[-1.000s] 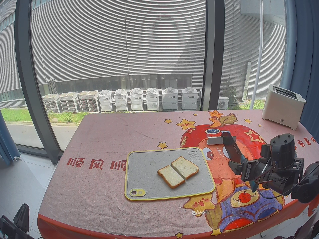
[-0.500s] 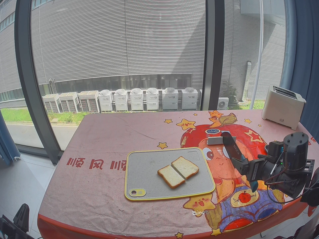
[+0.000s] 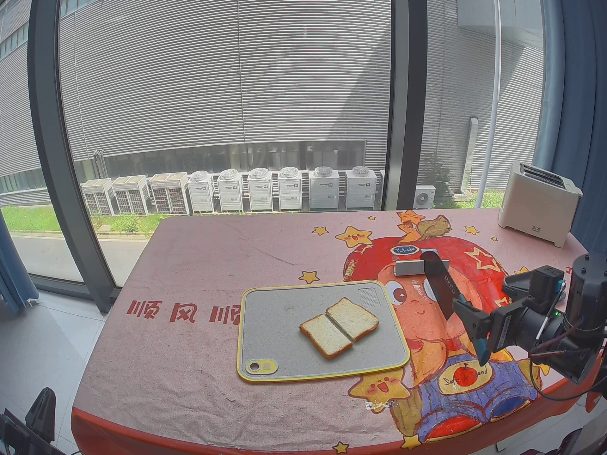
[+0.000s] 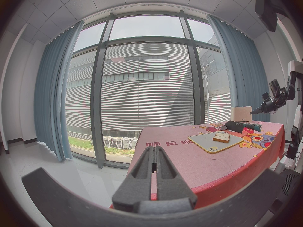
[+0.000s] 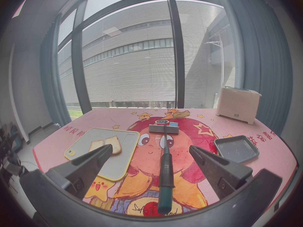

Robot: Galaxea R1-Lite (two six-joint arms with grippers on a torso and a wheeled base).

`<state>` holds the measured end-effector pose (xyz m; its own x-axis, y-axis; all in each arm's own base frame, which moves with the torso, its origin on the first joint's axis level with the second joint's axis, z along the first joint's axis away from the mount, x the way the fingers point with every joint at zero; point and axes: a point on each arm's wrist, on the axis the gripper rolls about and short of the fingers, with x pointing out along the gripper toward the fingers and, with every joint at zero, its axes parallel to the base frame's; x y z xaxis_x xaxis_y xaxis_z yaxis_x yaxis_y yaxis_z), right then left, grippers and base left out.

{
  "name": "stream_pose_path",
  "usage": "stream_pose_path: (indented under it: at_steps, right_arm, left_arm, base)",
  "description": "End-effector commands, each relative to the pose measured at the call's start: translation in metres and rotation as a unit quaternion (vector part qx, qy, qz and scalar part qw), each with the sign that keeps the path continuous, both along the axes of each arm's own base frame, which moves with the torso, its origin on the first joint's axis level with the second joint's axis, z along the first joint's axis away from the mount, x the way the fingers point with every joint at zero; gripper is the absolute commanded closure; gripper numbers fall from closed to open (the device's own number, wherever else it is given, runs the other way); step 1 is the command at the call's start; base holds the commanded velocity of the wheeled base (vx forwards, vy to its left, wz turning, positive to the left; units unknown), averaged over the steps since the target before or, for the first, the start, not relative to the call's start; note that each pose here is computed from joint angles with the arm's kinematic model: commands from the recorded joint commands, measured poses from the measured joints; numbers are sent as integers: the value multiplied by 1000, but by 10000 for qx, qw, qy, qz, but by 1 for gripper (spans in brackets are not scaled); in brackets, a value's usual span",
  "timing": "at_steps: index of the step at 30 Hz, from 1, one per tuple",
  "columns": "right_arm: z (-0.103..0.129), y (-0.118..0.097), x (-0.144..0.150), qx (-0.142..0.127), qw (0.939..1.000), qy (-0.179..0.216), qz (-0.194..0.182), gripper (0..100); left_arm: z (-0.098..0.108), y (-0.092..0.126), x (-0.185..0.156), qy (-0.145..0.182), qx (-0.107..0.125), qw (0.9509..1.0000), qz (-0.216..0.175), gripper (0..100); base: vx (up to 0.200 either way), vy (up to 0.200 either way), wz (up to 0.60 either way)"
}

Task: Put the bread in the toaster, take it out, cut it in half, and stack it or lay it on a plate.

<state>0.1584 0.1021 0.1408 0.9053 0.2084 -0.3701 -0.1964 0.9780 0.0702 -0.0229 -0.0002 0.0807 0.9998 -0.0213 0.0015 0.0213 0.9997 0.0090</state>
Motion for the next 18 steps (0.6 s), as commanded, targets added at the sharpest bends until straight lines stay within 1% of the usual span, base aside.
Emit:
stream_pose_path:
  at_steps: [1,3,7,8,13,18]
  right_arm:
    - [4,0,-16,-53,9993,-165,333,0]
    - [6,2,-22,-50,9985,-236,485,0]
    - [10,3,-29,-8,9973,-329,654,0]
    - [9,3,-33,16,9965,-333,766,0]
    - [5,5,-40,-96,9941,-331,1025,0]
    - [6,9,-46,-72,9914,-366,1256,0]
  left_arm:
    - [-5,0,0,7,1,10000,-1,100]
    - [-5,0,0,8,-6,10000,-1,100]
    - [-5,0,0,7,1,10000,-1,100]
    - [-5,0,0,7,1,10000,-1,100]
    - [-5,0,0,7,1,10000,-1,100]
    - [-5,0,0,7,1,10000,-1,100]
  base:
    - [0,0,0]
    - [0,0,0]
    - [0,0,0]
    - [0,0,0]
    - [0,0,0]
    - [0,0,0]
